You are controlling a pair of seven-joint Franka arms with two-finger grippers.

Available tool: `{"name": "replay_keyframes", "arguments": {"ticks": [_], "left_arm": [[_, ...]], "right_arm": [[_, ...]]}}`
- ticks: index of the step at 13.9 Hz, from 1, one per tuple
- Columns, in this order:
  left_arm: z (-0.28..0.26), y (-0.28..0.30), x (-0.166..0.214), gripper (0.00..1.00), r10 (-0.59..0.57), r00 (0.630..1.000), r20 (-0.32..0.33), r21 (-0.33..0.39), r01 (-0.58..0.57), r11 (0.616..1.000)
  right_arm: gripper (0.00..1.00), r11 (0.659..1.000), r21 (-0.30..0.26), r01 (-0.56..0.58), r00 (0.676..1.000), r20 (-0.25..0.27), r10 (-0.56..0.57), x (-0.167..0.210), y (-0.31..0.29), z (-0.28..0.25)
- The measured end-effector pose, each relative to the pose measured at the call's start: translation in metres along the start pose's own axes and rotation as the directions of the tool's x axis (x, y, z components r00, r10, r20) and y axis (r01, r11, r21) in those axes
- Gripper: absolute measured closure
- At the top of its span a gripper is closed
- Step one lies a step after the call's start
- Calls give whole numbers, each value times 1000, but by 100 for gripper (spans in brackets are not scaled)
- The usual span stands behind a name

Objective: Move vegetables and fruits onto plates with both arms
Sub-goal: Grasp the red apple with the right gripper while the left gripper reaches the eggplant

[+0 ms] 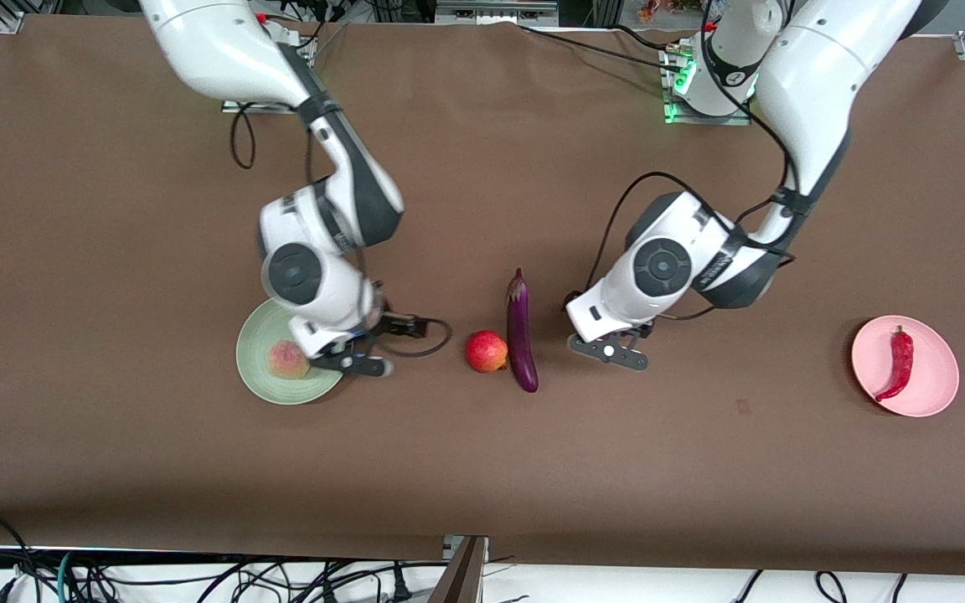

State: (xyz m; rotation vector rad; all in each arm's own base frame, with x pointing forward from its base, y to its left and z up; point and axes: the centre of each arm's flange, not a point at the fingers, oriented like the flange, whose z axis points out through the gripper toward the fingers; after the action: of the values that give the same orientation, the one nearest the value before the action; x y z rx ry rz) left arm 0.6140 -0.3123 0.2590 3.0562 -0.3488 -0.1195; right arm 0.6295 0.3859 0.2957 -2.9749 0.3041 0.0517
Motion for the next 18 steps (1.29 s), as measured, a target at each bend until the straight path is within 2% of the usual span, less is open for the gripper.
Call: {"name": "replay_keyframes", "arguments": {"ticks": [2,4,7,11,18], "left_arm": [[3,-11,5,0,-35,999,-9,-4,35,999],[1,-25,9,0,-57,998,-13,-4,57,998],[0,-29,10,0,-63,998,-14,-5,62,998],[0,-28,10,0,-62,998,-14,-5,62,998],[0,-28,10,0,-63,998,-14,-5,63,998]], "right_arm": [[0,999,39,-34,998,-49,36,-13,-27,13],[0,997,61,-57,995,-73,62,-13,-32,24],[0,980,115,-163,979,-102,175,-9,-38,30],[0,941,193,-279,950,-87,300,-26,-70,49],[0,933,205,-295,944,-90,318,-32,-80,85]]}}
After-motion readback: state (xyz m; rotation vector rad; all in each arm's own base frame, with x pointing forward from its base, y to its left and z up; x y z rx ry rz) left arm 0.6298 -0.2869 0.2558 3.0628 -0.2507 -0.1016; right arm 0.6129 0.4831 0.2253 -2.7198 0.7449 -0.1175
